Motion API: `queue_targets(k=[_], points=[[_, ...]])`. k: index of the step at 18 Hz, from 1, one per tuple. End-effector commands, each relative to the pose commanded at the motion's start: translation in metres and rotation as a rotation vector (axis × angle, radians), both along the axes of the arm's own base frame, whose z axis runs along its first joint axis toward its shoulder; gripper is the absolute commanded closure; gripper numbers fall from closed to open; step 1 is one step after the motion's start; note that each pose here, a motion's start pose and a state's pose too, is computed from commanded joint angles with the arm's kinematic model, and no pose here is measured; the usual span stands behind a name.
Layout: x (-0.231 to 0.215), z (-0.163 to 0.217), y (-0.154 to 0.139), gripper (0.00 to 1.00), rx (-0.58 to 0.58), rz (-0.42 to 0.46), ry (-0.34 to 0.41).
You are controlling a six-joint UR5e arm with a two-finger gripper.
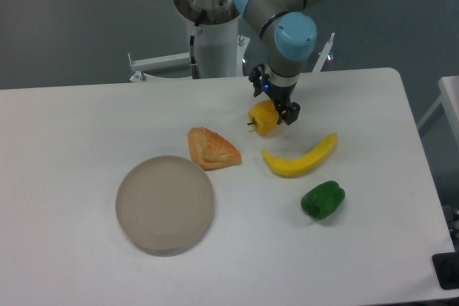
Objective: Pick up the yellow pepper from the table
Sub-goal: 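Close the gripper on the yellow pepper's stem end, then lift the held yellow pepper and carry it toward the banana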
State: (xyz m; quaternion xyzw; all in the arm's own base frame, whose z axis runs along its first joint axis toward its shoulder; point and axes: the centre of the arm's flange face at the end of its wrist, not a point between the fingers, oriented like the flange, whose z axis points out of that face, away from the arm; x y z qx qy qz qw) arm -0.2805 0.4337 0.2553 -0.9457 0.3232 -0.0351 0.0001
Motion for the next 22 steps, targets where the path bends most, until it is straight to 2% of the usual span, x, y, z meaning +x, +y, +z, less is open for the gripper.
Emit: queue_targets(k=[6,7,8,11,12,13,16,22], points=[[0.005,-0.011,0.001,0.00,0.006,-0.014,0.001],[0.005,-0.011,0.002,0.04,0.008,-0.015,0.004],[0.005,-0.012,0.002,0.27,0.009,-0.015,0.005],[0.002,-0.008,0.004,0.66,0.015,-0.012,0.012],[0.001,-0.006,0.004,0.82,0.016,-0.014,0.013],[-0.003,-0.001,0.006,0.88,0.021,-0.012,0.021],[-0.016,0.020,0.014,0.89,0.031,-0.011,0.051],[-0.044,0.074,0.031,0.89,0.000,0.010,0.014]])
